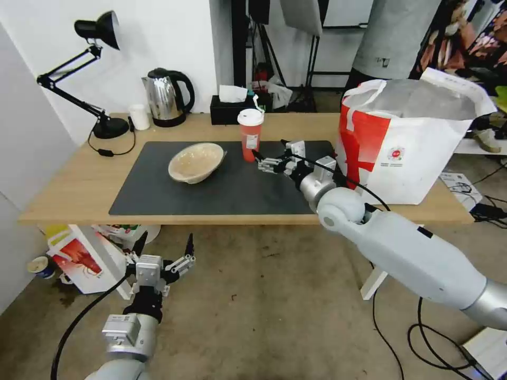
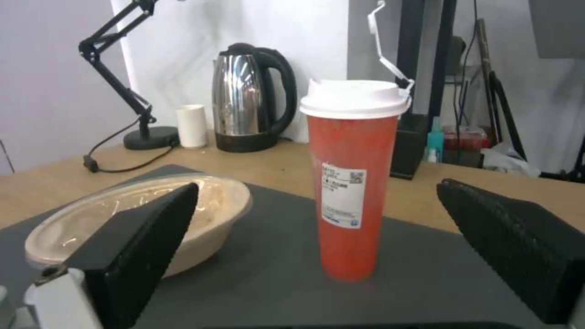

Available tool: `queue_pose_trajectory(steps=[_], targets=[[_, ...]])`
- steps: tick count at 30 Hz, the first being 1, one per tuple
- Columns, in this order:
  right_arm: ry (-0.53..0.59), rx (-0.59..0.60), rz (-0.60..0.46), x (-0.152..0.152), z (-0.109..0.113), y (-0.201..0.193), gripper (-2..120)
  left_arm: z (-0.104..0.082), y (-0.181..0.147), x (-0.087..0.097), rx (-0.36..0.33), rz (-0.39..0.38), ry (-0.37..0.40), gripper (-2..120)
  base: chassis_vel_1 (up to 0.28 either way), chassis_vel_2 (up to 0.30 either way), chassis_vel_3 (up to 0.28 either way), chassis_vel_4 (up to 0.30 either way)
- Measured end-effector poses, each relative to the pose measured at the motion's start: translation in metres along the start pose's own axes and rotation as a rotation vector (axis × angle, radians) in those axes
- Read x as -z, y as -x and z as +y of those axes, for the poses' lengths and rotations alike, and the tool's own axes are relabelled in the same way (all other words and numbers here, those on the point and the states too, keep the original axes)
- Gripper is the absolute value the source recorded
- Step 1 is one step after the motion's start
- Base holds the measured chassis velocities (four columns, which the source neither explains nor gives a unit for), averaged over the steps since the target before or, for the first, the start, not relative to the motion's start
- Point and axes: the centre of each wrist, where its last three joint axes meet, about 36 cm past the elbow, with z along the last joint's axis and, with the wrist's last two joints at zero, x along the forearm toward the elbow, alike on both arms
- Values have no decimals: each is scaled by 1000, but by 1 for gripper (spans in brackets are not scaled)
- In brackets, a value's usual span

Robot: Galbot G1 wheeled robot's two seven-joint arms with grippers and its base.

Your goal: Pick up the trash from the table and place it into the takeout bag.

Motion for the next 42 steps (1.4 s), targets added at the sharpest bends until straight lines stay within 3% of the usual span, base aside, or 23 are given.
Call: queue_pose_trajectory(steps=[33, 42], targets=[[-12, -31, 0, -16, -12, 39, 100, 0, 0, 0, 0, 0, 0, 100, 0, 0, 0, 0], [-7, -41, 1, -23, -6, 57, 100, 0, 0, 0, 0, 0, 0, 100, 0, 0, 0, 0]])
